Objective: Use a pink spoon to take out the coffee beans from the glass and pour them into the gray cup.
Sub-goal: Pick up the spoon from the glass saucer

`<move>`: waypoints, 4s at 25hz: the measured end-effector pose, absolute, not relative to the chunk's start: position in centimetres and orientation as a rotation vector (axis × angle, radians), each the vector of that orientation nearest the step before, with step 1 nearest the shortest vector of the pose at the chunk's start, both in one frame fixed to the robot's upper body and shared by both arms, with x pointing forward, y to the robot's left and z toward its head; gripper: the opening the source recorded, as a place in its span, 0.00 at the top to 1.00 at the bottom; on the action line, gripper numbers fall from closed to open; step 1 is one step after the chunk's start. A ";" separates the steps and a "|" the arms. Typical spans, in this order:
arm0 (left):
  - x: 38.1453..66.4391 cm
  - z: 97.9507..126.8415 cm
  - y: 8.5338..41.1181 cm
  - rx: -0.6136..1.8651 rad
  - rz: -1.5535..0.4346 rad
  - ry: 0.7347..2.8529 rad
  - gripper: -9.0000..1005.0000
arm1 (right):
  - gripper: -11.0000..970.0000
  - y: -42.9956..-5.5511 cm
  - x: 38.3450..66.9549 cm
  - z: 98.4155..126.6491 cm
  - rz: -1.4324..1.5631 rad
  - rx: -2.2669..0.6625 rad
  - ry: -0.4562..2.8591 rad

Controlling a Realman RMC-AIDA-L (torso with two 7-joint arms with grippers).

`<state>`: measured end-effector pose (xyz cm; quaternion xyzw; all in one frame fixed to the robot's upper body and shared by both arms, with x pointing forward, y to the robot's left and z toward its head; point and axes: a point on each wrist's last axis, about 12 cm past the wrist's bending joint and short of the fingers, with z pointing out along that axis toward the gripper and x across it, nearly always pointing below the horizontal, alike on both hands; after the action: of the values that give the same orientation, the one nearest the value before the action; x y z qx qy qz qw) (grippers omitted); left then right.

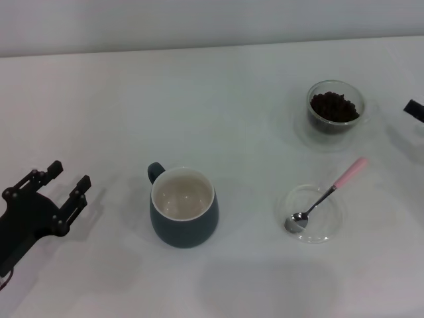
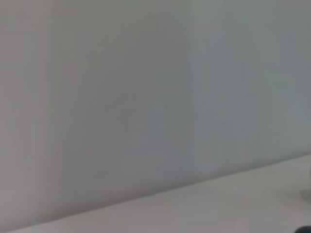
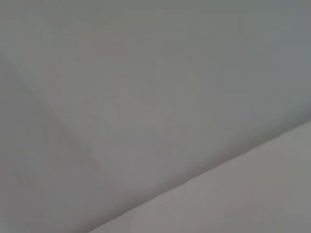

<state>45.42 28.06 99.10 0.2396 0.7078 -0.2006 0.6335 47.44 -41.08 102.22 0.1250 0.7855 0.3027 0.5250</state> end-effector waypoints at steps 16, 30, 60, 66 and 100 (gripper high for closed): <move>45.7 99.7 28.3 0.504 -0.450 1.582 0.45 | 0.11 -38.1 45.9 101.2 1.055 0.410 1.969; 45.6 99.7 28.4 0.500 -0.449 1.575 0.45 | 0.11 -35.5 45.1 99.7 1.095 0.412 1.994; 45.7 99.7 28.5 0.503 -0.440 1.583 0.46 | 0.45 -34.6 45.3 99.2 1.086 0.415 2.009; 45.8 99.7 28.5 0.503 -0.440 1.583 0.46 | 0.58 -34.6 45.4 99.3 1.086 0.404 2.006; 45.1 99.1 28.5 0.487 -0.437 1.613 0.46 | 0.60 -33.0 48.2 100.0 1.092 0.269 2.072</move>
<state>45.11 28.50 99.14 0.2138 0.7085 -0.1921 0.6446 48.25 -33.03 99.96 0.1053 0.8123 0.4280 0.3819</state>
